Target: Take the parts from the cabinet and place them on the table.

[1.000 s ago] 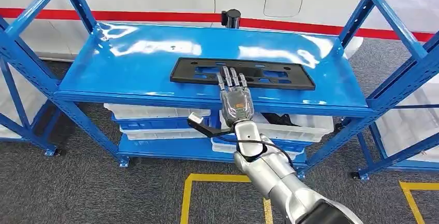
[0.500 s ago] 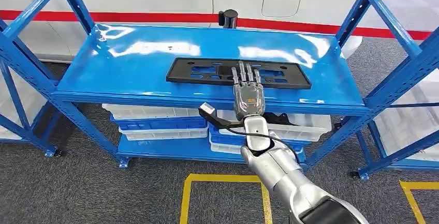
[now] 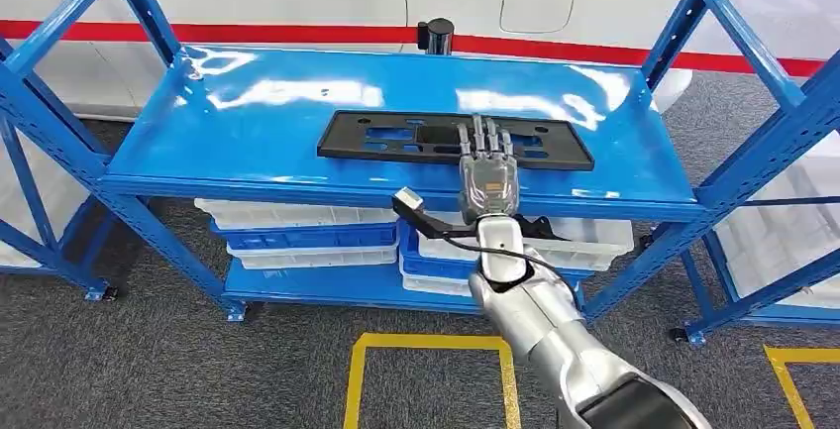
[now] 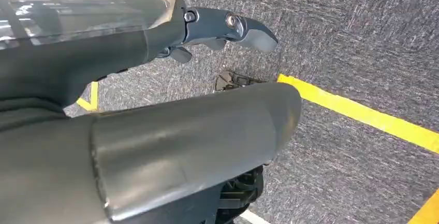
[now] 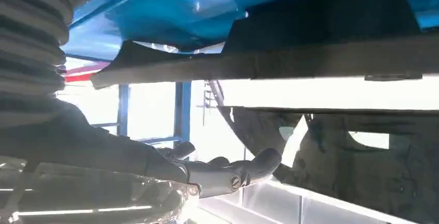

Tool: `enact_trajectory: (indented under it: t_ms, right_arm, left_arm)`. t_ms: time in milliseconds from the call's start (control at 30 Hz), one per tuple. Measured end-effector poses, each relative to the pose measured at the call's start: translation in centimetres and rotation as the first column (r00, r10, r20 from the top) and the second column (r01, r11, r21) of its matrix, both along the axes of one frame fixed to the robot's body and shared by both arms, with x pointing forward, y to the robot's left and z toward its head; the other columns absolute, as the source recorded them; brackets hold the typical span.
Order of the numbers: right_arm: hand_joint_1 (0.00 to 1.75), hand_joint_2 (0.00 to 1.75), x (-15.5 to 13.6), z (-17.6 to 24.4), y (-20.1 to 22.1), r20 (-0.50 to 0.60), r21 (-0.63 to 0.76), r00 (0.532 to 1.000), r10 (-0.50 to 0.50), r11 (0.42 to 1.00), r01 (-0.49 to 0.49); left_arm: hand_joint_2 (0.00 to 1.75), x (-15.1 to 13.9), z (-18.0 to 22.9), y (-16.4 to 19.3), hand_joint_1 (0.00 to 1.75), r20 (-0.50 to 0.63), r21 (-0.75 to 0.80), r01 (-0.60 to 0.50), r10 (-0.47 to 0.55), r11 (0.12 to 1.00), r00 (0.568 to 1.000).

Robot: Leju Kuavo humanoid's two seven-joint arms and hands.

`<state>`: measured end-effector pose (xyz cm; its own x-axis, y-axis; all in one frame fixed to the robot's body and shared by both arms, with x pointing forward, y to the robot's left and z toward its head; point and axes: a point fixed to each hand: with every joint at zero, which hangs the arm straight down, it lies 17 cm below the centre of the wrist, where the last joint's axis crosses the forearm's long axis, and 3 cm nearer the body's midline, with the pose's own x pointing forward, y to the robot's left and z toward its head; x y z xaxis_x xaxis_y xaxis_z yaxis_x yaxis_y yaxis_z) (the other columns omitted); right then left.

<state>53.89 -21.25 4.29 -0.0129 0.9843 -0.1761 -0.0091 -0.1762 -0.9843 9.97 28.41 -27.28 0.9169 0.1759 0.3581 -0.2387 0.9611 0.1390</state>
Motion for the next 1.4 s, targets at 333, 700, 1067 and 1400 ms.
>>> enact_trajectory:
  t_ms: [333, 700, 1067, 1400]
  right_arm:
    - [0.0, 1.75, 0.4, 0.4, 0.2, 0.005, 0.0, 1.0, 0.015, 1.0, -0.015]
    - [0.0, 1.75, 0.4, 0.7, 0.9, 0.018, 0.006, 0.998, 0.054, 0.999, -0.054]
    - [0.0, 1.75, 0.4, 0.8, 1.9, 0.019, 0.013, 0.997, 0.081, 0.997, -0.081]
    - [0.0, 1.75, 0.3, 0.9, 2.9, 0.021, 0.025, 0.995, 0.094, 0.995, -0.094]
  left_arm:
    - [0.0, 0.0, 0.0, -0.3, 0.0, 0.0, -0.002, 0.007, -0.007, 1.0, 1.0]
    - [0.0, 0.2, 0.1, -0.4, 0.0, 0.01, 0.002, 0.023, -0.023, 1.0, 1.0]
    - [0.0, 0.4, 0.1, -0.4, 0.0, 0.018, -0.001, 0.038, -0.038, 0.999, 0.999]
    - [0.0, 0.4, 0.1, 0.0, 0.0, 0.017, 0.006, 0.04, -0.04, 0.999, 0.999]
